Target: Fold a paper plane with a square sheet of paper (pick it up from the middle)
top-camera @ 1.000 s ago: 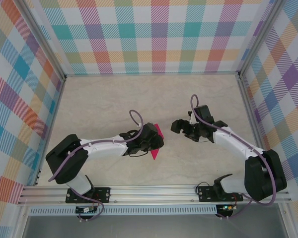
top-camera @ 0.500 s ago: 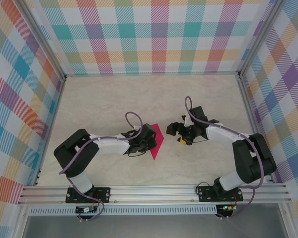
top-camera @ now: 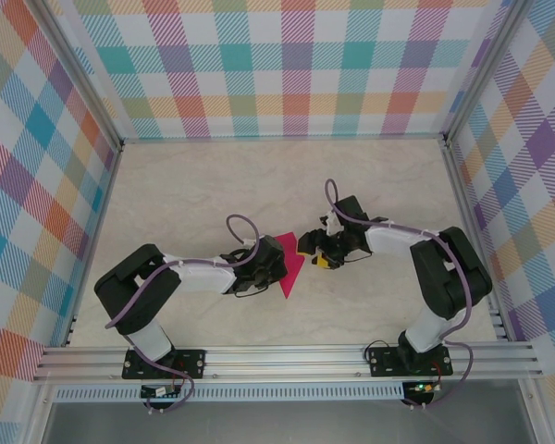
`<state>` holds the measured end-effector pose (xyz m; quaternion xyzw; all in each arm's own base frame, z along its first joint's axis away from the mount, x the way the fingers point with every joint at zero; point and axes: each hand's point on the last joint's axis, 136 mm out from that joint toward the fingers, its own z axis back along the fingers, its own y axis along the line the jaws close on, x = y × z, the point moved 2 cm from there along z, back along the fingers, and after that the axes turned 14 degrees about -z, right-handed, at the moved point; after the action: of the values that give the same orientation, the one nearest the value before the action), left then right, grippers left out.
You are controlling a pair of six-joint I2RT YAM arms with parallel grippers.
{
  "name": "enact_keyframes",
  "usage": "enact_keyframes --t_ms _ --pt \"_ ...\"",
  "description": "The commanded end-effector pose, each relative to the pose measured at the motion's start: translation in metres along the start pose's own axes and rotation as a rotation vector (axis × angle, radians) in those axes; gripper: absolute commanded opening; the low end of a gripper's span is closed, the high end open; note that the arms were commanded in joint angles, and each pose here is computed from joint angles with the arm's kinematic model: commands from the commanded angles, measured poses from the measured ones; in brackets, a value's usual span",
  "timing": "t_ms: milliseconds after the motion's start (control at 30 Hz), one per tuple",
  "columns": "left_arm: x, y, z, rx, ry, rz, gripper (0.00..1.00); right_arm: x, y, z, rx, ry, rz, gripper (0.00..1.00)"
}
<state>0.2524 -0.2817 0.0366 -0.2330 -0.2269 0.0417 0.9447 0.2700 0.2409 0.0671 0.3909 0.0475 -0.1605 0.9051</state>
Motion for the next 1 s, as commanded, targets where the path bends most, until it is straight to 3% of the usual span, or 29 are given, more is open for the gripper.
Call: enact_keyframes --t_ms 0,367,800,967 --pt "-0.006 0.015 0.002 0.048 0.015 0.008 0.09 0.004 0.01 -0.005 0.017 0.011 0.01 0.66" --pt "-0.009 0.015 0.0 0.043 0.025 0.008 0.09 0.008 0.014 -0.022 0.003 0.044 -0.008 0.59" --pt "-0.009 0.017 0.001 0.043 0.024 0.01 0.09 0.012 0.007 -0.025 -0.066 0.011 -0.013 0.61" --pt "-0.009 0.016 0.002 0.04 0.024 0.006 0.09 0.006 0.015 -0.029 -0.03 0.056 0.015 0.54"
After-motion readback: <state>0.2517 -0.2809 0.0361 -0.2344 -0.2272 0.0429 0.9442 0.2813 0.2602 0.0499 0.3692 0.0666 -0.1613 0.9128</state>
